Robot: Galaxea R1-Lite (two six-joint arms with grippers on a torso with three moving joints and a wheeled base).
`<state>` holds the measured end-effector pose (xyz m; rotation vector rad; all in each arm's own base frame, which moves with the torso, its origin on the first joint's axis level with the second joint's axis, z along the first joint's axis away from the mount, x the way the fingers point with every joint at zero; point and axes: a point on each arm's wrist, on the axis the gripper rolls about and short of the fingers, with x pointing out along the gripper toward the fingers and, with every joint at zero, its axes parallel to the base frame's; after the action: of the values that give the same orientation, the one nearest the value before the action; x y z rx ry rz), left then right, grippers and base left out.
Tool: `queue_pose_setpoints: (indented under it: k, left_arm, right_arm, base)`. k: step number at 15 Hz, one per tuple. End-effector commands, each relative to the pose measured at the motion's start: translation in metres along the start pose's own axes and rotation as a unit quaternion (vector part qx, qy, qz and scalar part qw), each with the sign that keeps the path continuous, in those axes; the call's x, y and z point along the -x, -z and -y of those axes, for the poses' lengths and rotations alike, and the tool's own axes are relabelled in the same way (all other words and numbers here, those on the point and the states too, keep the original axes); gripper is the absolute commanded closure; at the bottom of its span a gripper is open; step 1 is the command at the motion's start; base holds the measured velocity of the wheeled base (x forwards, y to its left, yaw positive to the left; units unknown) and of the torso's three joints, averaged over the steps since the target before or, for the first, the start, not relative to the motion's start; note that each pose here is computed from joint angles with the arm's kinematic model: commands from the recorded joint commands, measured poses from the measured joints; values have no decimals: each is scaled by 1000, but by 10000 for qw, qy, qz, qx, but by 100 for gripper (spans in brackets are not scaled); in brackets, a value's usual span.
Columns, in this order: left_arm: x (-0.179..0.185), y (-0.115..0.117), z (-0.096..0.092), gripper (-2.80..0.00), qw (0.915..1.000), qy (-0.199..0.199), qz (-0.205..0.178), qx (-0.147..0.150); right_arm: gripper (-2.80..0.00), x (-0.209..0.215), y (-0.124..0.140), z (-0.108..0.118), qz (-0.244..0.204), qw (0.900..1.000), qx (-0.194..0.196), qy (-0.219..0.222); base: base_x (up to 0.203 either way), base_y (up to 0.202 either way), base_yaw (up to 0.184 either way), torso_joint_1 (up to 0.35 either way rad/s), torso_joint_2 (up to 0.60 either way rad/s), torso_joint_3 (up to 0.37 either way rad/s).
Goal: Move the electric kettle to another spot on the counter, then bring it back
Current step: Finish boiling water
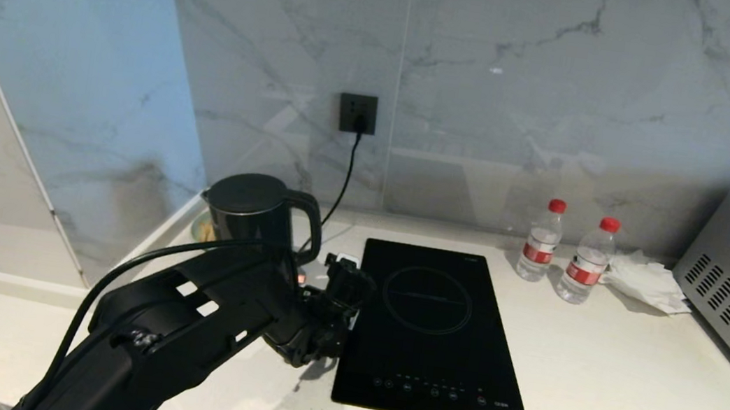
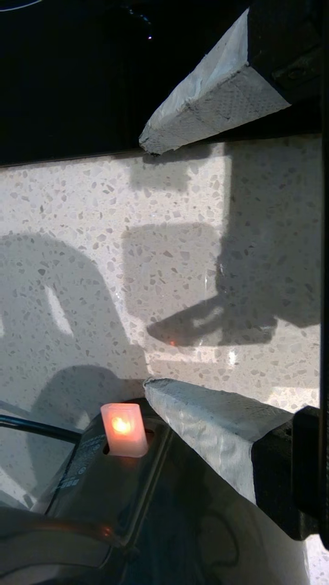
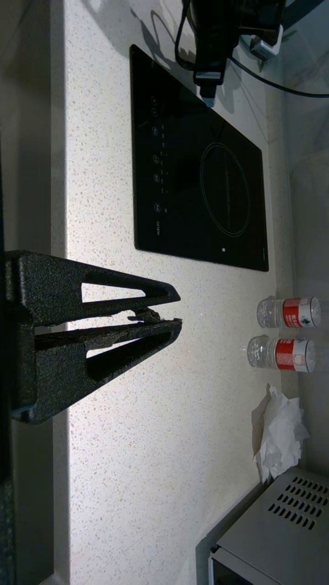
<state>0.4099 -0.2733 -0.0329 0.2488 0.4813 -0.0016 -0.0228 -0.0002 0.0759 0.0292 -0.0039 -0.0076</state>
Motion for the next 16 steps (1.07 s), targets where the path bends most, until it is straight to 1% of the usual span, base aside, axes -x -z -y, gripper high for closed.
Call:
queue_pose_setpoints:
  k: [1,4,6,8,9,10,11,13,16]
  left_arm:
    - [-1,-1,3,-280,10000,12,49,71]
    - [-2,0,2,-280,9999,6,34,124]
    - [-6,-3,2,-280,9998,-5,88,198]
    - [-8,-5,-1,-280,9984,-43,78,555]
    - [-7,-4,-2,-280,9974,-57,-39,721]
    - [-6,-2,-3,-280,9961,-74,-219,851]
    - [-7,-1,-3,-280,9949,-96,-307,960]
    - [-9,-2,-6,-280,9940,-133,-339,1032]
    - [-19,-8,-10,-280,9918,-191,-208,1248]
  right_arm:
    - [0,0,0,0,-7,10000,0,11]
    - [0,0,0,0,-4,10000,0,8]
    - [0,0,0,0,-4,10000,0,0]
    - [0,0,0,0,-4,10000,0,0]
    - [0,0,0,0,-3,10000,0,15]
    - [0,0,0,0,-4,10000,0,0]
    - [0,0,0,0,-4,10000,0,8]
    - [0,0,0,0,-4,10000,0,8]
    - [0,0,0,0,-4,10000,0,0]
  base:
    - [0,0,0,0,0,0]
    - [0,0,0,0,0,0]
    - [0,0,0,0,0,0]
    - [0,0,0,0,0,0]
    - [0,0,0,0,0,0]
    - [0,0,0,0,0,0]
    - [0,0,0,0,0,0]
    - [0,0,0,0,0,0]
    - [0,0,0,0,0,0]
